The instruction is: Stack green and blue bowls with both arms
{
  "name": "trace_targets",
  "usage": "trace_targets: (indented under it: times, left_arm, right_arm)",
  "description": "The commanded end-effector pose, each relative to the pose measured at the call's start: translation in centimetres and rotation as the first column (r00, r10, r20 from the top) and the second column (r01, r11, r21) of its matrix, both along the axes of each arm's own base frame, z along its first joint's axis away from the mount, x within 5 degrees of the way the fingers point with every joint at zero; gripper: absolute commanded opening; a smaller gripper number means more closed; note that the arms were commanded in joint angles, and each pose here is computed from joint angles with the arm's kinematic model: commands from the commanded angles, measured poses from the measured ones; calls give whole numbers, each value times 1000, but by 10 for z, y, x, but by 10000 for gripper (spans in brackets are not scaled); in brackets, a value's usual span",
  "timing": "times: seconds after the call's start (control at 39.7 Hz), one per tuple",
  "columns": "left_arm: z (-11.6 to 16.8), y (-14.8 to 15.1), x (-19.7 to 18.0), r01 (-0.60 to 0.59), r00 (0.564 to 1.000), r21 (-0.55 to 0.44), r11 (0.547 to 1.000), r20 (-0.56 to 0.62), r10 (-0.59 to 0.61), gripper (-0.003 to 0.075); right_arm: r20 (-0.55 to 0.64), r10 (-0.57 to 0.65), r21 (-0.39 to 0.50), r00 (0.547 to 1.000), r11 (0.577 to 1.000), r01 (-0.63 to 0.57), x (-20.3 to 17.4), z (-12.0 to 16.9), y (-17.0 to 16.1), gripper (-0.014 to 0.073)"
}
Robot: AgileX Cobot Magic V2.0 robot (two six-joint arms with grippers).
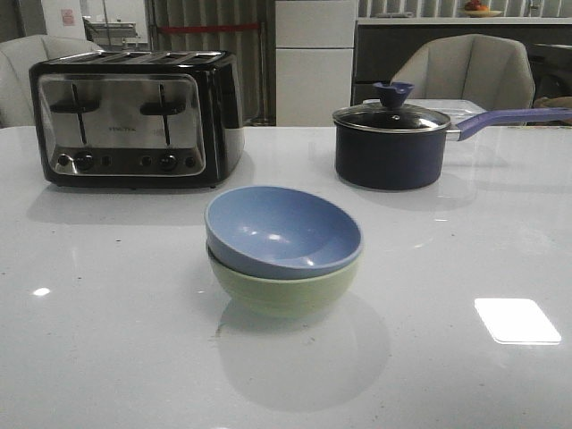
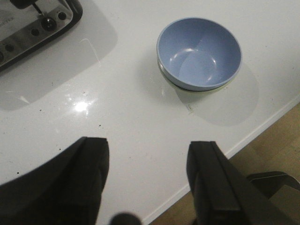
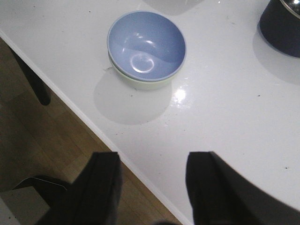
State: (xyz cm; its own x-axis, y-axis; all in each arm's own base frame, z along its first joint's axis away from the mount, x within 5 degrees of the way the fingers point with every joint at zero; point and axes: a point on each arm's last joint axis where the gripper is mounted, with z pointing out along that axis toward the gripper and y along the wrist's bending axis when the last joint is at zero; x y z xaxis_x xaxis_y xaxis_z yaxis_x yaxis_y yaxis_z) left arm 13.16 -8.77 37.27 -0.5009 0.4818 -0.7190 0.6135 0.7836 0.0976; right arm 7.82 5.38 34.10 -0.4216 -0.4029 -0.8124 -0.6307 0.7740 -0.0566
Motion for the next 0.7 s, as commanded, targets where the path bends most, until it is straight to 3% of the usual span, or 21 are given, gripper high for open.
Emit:
trace_targets:
  times: [0.0,0.35,0.55,0.68]
  left_arm:
    - [3,11,-17,-5,994,-90,996,106,14,437]
    - [-29,40,-59,0,988,-125,992,155,19,437]
    - [-29,40,-60,0,987,-128,992,157,20,431]
    - [-29,40,-60,0,987,-128,992,157,20,330]
  right_arm:
    - [76,-7,48,997,999,3,2,13,1,436]
    - [78,-10,46,997,999,7,2,13,1,426]
    - [68,-30,54,997,998,26,3,13,0,241]
    - [59,-37,62,998,998,34,3,13,0,97]
